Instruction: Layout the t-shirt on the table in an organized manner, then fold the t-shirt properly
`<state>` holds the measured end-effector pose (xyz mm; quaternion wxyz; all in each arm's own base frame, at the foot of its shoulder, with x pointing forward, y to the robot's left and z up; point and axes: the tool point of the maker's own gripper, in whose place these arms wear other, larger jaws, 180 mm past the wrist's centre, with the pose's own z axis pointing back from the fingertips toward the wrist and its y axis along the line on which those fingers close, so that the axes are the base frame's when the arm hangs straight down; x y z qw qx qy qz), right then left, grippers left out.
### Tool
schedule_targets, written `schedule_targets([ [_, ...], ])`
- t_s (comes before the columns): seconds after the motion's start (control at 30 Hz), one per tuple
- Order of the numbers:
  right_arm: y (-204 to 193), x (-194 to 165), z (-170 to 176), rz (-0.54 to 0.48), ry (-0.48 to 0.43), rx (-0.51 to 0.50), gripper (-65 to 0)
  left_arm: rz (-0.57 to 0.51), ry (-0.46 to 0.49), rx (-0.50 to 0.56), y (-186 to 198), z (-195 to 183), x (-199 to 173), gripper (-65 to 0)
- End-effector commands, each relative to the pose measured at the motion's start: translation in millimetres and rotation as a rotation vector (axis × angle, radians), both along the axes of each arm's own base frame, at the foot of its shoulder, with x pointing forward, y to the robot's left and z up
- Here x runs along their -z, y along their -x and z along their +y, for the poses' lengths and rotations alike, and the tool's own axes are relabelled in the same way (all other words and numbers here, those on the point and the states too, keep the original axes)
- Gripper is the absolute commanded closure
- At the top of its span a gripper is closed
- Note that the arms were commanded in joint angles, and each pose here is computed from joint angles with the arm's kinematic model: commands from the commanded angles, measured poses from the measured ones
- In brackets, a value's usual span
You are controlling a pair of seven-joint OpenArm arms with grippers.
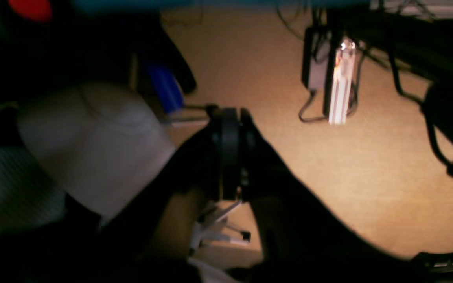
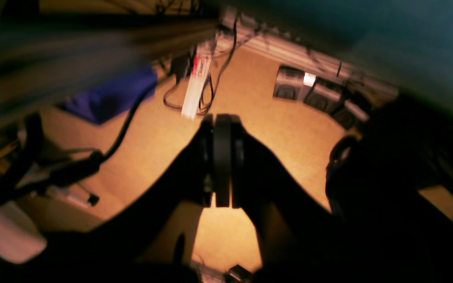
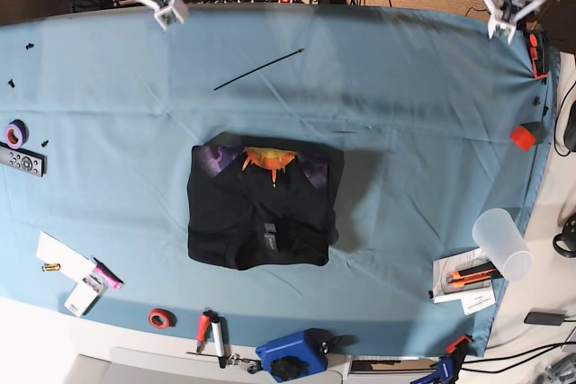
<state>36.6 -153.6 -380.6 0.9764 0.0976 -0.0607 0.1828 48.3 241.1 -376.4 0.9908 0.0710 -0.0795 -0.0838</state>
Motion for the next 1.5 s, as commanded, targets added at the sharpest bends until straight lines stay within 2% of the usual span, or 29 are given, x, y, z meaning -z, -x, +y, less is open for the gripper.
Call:
schedule_targets([
  [0.0, 5, -2, -4, 0.003, 0.020, -0.012, 0.0, 0.004, -0.010, 0.010, 5, 2, -3, 0.0],
  [0.13, 32, 9, -23, 0.087, 0.111, -0.015, 0.0, 0.044, 0.016, -0.017, 28, -6, 2, 0.0],
  [0.37, 79, 49, -37, 0.256, 0.104, 0.049, 0.0, 0.174, 0.173, -0.041, 73, -31, 28, 0.0],
  [0.5, 100, 75, -53, 0.359, 0.139, 0.045, 0.0, 0.182, 0.206, -0.099, 85, -33, 50, 0.0],
  [0.77, 112, 126, -69, 0.496, 0.114, 0.116, 0.0, 0.306, 0.202, -0.197, 119, -17, 100, 0.0],
  [0.97, 108, 156, -86, 0.549, 0.126, 0.083, 0.0, 0.275, 0.295, -0.252, 123, -28, 148, 0.0],
  [1.03, 105, 168, -90, 0.549, 0.142, 0.047, 0.0, 0.266, 0.324, -0.251, 123, -33, 166, 0.0],
  [1.17, 90, 195, -96, 0.476, 0.173, -0.047, 0.0, 0.205, 0.353, -0.293, 110, -37, 201, 0.0],
  [1.37, 60, 227, -85, 0.352, 0.131, -0.137, 0.0, 0.090, 0.370, -0.423, 93, -36, 236, 0.0],
  [1.47, 45, 238, -83, 0.287, 0.129, -0.215, 0.0, 0.080, 0.352, -0.404, 91, -35, 246, 0.0],
])
